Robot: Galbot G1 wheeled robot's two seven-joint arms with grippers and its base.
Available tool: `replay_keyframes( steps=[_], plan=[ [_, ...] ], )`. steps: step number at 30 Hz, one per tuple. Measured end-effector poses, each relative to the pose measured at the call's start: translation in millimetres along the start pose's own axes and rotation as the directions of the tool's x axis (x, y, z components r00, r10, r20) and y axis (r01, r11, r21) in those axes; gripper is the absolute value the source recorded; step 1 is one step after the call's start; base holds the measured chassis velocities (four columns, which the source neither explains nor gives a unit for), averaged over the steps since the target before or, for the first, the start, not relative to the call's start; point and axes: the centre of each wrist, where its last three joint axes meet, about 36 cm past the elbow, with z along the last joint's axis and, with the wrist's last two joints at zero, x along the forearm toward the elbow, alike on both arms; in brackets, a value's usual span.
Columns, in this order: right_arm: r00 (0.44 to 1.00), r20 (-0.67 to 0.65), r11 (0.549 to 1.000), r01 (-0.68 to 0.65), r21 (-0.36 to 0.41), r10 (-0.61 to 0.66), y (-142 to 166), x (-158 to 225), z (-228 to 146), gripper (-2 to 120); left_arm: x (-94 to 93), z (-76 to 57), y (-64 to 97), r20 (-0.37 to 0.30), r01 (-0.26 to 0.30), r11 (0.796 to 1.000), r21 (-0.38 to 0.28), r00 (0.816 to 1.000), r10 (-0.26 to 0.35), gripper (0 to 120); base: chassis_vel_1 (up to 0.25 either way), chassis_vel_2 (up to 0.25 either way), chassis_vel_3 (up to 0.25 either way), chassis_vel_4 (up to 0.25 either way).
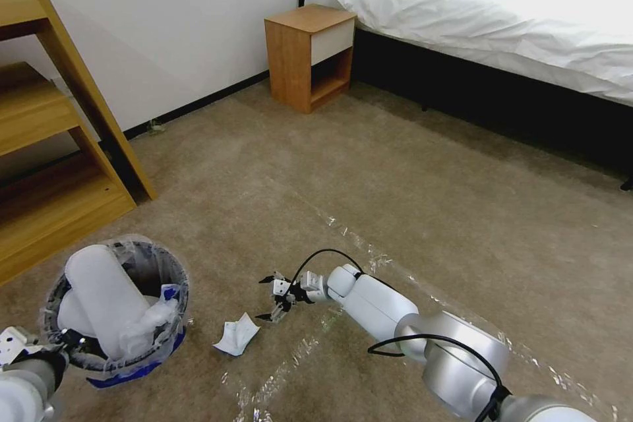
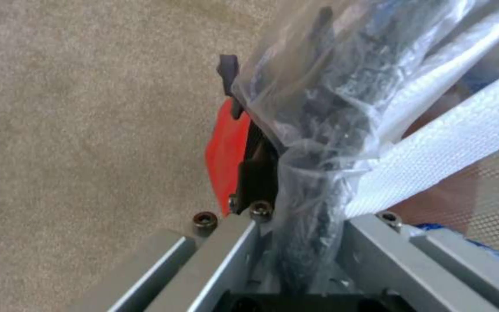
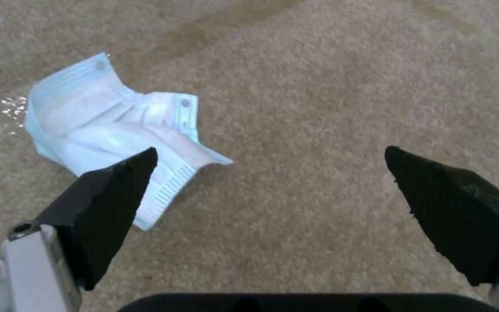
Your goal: Pick up the trash bin and place the garbage on the floor into it.
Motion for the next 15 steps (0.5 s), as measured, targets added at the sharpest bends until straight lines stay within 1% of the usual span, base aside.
replay_keyframes(
  steps=[4, 10, 15],
  plan=[
    [1.0, 0.001, 1.0, 0.008, -0.002, -0.008, 5, -3, 1, 100, -0.1, -0.7, -0.6, 0.002, -0.002, 1.0, -0.002, 1.0, 0.002, 0, 0.0, 0.0, 0.0, 0.0],
    [0.999, -0.013, 0.999, 0.034, -0.004, -0.034, 19, -8, 8, 100, -2.6, 2.9, -0.1, -0.007, 0.0, 1.0, 0.002, 1.0, 0.0, 0, 0.0, 0.0, 0.0, 0.0],
    [0.998, -0.056, 1.0, 0.004, -0.026, -0.006, 34, -15, 13, 100, -1.4, 3.7, 0.7, -0.008, 0.002, 1.0, 0.003, 1.0, -0.002, 0, 0.0, 0.0, 0.0, 0.0]
  ],
)
